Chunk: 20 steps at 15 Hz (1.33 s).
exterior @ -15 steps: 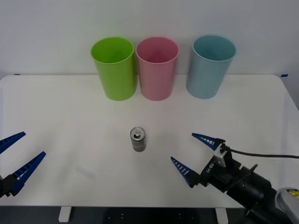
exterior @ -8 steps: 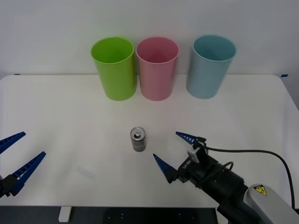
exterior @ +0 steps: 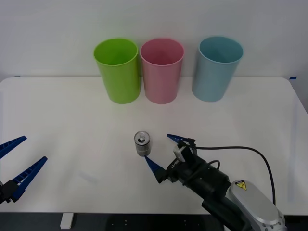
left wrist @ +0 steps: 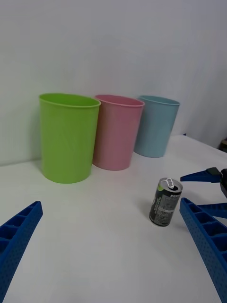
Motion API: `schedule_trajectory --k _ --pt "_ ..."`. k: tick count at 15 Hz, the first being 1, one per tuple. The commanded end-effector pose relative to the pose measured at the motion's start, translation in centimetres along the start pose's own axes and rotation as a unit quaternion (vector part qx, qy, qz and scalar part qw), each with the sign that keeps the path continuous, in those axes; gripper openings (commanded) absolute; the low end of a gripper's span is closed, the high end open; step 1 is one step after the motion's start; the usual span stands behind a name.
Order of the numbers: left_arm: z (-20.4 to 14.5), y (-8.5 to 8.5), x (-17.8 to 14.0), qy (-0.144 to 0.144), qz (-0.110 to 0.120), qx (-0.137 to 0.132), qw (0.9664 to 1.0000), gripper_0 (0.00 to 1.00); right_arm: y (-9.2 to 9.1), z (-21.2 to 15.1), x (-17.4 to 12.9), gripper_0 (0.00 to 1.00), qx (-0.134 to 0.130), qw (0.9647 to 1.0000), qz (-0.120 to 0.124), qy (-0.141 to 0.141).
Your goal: Grasp the object on the table and drop it into the matching bin: aluminum can to the light blue bin, PET bottle to the pink bin.
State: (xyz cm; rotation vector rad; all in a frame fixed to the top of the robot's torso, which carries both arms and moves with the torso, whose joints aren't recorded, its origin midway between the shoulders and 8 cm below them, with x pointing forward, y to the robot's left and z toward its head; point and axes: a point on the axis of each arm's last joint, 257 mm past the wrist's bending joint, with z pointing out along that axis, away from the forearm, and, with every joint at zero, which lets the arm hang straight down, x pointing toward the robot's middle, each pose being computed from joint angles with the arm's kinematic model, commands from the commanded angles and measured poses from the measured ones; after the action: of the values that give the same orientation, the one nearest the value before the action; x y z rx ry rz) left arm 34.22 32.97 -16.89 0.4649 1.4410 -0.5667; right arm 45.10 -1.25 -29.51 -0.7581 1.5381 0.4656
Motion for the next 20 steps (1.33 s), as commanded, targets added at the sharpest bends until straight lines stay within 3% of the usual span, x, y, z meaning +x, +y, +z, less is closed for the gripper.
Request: schedule_trajectory --k 1,11,17,18,19,20 --pt "0.0 0.0 0.0 0.0 0.0 0.0 1.0 1.0 0.2 1.7 0.5 1.0 -0.002 1.0 0.001 0.007" --pt "0.0 0.0 0.0 0.0 0.0 0.0 1.0 1.0 1.6 6.2 1.0 1.0 -0.01 0.9997 0.0 0.022" --pt "0.0 0.0 0.0 0.0 0.0 0.0 1.0 1.0 2.1 6.7 0.6 1.0 -0.014 0.9997 -0.006 0.02" --pt "0.0 0.0 0.0 0.0 0.0 0.0 1.0 1.0 2.0 6.7 0.6 0.16 -0.014 0.9997 -0.008 0.02" --pt "0.0 0.0 0.0 0.0 0.0 0.0 1.0 1.0 2.0 6.8 0.5 0.0 -0.014 0.9997 -0.011 0.019" --pt "0.0 0.0 0.0 0.0 0.0 0.0 1.0 1.0 2.0 6.9 0.4 0.0 -0.014 0.9996 -0.013 0.019"
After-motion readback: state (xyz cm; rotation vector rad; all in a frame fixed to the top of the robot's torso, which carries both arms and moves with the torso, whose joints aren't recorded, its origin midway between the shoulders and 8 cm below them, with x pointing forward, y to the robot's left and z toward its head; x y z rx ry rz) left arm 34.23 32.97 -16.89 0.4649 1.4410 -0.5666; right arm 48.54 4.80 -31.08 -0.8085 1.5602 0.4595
